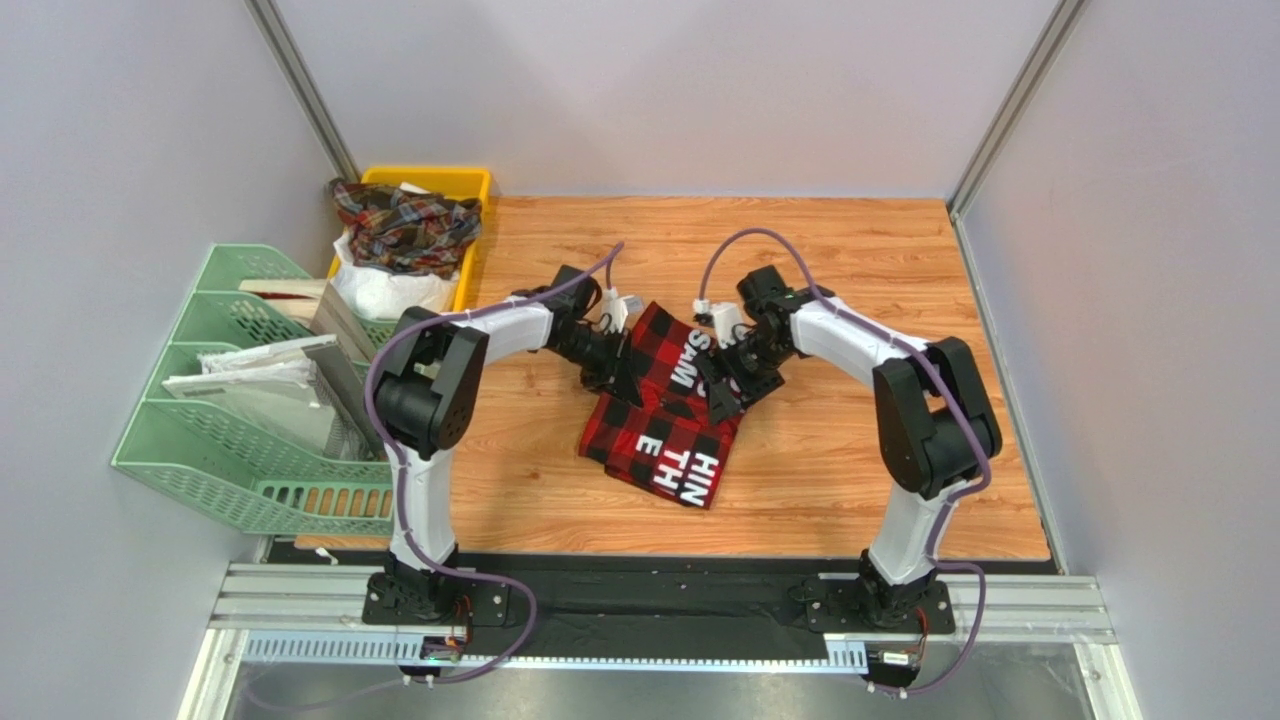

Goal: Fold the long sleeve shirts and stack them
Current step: Fold the shirt

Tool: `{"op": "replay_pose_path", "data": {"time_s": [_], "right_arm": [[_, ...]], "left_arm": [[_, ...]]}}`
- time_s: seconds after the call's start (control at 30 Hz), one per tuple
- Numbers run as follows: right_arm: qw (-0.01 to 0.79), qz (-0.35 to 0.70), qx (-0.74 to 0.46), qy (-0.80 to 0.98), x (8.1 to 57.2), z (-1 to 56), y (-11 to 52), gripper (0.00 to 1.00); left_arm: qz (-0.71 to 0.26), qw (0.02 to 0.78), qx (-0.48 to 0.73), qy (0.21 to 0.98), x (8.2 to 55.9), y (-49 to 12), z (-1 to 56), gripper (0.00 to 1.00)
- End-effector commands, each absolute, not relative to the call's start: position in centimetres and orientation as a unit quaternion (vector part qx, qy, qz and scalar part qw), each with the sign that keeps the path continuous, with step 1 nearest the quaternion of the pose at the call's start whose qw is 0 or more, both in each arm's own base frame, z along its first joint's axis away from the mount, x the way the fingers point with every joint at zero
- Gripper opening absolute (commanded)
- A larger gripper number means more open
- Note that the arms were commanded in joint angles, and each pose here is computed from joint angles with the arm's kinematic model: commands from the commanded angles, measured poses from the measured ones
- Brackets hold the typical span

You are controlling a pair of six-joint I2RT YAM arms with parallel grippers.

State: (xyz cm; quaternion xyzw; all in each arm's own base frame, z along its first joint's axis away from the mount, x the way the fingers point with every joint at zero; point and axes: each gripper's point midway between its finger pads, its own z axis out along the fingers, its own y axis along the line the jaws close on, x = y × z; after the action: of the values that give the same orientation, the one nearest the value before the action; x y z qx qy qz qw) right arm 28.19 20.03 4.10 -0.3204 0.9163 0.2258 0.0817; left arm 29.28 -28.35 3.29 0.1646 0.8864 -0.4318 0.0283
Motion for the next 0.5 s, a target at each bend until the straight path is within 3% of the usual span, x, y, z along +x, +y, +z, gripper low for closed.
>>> {"op": "replay_pose_path", "data": {"time_s": [0.0,0.17,0.33,0.47], "right_arm": [[0.140,0.227,-0.248,0.932,30.1,7.7,16.5,0.79],[0.196,0.224,-0.192,0.935,31.4,10.6,12.8,0.85],[0.227,0.223,-0.139,0.938,32.2,12.1,9.2,0.86],[0.236,0.220,-0.125,0.938,32.5,12.5,8.0,0.87]], "left_arm": [[-0.332,0.128,0.266,0.896,32.4,-24.9,7.5,0.00],[-0.193,0.228,0.391,0.871,37.6,-22.0,14.3,0.00],[-0.025,0.346,0.508,0.788,43.7,-21.0,23.2,0.00],[0.114,0.368,0.562,0.732,46.3,-20.8,24.6,0.00]]}}
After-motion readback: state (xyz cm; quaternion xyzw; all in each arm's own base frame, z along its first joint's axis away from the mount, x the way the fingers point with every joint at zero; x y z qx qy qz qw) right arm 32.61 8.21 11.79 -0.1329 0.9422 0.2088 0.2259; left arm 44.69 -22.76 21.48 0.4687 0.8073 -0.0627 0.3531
